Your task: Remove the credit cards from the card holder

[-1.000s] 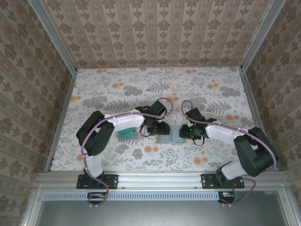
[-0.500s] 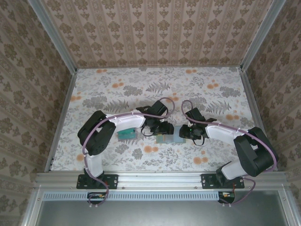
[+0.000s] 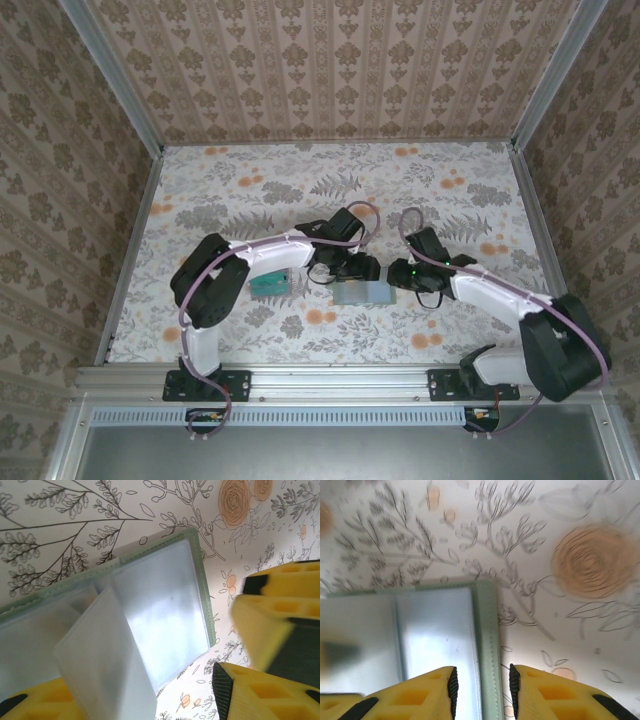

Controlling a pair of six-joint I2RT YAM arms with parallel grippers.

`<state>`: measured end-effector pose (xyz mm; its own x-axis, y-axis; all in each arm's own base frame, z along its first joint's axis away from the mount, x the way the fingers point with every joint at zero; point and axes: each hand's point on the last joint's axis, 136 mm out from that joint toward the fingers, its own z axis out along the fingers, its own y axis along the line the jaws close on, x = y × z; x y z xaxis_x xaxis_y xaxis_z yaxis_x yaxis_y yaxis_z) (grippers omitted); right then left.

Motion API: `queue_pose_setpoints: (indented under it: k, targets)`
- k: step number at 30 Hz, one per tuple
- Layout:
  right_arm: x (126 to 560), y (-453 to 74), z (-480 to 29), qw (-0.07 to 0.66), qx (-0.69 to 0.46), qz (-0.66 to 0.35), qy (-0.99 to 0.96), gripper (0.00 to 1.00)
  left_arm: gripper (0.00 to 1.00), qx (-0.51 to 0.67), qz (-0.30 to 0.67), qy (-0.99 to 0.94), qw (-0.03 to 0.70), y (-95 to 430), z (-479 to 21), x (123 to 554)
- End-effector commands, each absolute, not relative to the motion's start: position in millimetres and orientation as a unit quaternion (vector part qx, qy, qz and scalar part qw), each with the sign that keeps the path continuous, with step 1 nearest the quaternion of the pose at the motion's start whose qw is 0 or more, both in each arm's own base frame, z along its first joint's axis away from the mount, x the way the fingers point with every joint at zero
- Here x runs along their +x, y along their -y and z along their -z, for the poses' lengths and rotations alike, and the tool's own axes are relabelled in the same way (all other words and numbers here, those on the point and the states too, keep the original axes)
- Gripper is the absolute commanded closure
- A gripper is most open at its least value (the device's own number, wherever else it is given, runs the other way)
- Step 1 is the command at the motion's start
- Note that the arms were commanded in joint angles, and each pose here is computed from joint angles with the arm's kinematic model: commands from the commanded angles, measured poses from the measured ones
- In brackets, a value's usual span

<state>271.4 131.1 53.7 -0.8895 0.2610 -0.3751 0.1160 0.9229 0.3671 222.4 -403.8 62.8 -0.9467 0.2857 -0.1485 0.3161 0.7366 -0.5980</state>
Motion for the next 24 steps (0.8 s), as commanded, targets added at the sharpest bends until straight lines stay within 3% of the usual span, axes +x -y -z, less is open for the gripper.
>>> queue_pose_setpoints:
  k: [1, 12, 24]
  targets:
    - [262.5, -111.5, -52.8, 0.216, 0.134, -0.155, -0.955, 0.62, 0.45, 0.183, 0.336, -0.924, 0.022, 417.1, -67.3, 220.3]
    - [253.9, -142.5, -32.1, 0.151, 0.106, -0.229, -0.956, 0.63, 0.45, 0.146, 0.288, -0.945, 0.046, 379.0, -66.1, 221.0]
    - [254.9, -151.4, -18.3, 0.125, 0.082, -0.213, -0.966, 0.62, 0.45, 0.117, 0.235, -0.964, 0.034, 347.8, -42.0, 216.5]
